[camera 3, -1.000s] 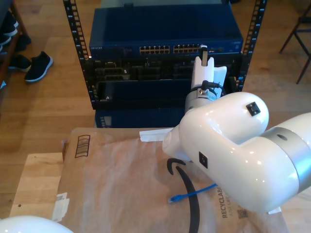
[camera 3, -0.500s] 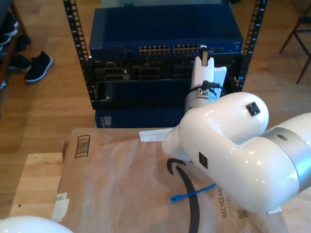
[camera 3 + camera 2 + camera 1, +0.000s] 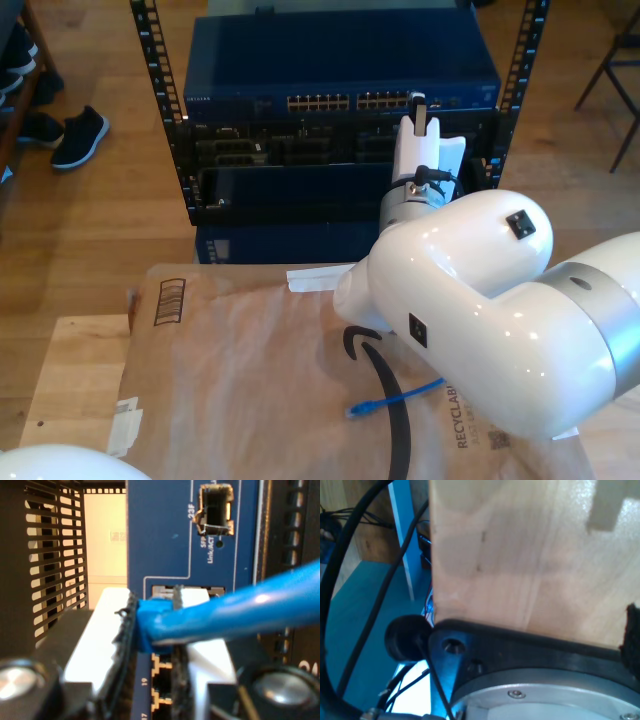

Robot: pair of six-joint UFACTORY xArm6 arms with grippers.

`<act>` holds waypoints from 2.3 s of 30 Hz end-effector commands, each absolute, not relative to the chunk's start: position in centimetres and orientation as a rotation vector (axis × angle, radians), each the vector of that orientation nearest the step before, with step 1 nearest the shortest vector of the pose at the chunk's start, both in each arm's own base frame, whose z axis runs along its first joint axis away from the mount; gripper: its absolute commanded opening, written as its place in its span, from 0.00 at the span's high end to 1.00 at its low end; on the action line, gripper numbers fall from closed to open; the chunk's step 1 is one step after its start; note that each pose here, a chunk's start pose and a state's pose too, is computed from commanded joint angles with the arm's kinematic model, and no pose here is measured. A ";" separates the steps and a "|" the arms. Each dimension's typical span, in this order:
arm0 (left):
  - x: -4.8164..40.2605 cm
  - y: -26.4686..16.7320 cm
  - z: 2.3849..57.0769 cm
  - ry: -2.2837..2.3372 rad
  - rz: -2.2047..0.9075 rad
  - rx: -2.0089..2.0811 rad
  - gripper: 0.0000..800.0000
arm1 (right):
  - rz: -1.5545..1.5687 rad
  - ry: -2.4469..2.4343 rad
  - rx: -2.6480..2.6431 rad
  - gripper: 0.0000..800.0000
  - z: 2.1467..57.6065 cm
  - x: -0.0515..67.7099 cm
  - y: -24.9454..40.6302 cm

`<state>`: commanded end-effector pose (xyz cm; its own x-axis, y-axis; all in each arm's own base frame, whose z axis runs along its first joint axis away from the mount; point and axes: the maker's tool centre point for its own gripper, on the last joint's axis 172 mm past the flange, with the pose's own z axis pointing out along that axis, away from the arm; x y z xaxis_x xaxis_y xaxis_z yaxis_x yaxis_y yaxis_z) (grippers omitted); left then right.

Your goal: Grab the cable and plug it in

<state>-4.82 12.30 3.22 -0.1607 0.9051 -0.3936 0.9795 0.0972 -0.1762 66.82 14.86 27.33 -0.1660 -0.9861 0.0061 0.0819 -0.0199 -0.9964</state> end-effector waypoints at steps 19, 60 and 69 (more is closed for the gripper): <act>-4.8 12.3 3.2 2.182 -0.596 1.903 0.00 | -1.379 1.256 -1.068 1.00 27.1 67.3 15.1; -4.8 12.3 3.2 2.182 -0.596 1.903 0.00 | -1.378 1.256 -1.058 1.00 27.5 67.5 14.6; -4.8 12.3 3.2 2.182 -0.596 1.903 0.00 | -1.374 1.248 -1.065 1.00 27.5 67.6 14.7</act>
<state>-4.82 12.30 3.22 -0.1607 0.9051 -0.3936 0.9795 0.0972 -0.1762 67.60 14.72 27.50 -0.1579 -0.9875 0.0004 0.0941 -0.0154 -0.9954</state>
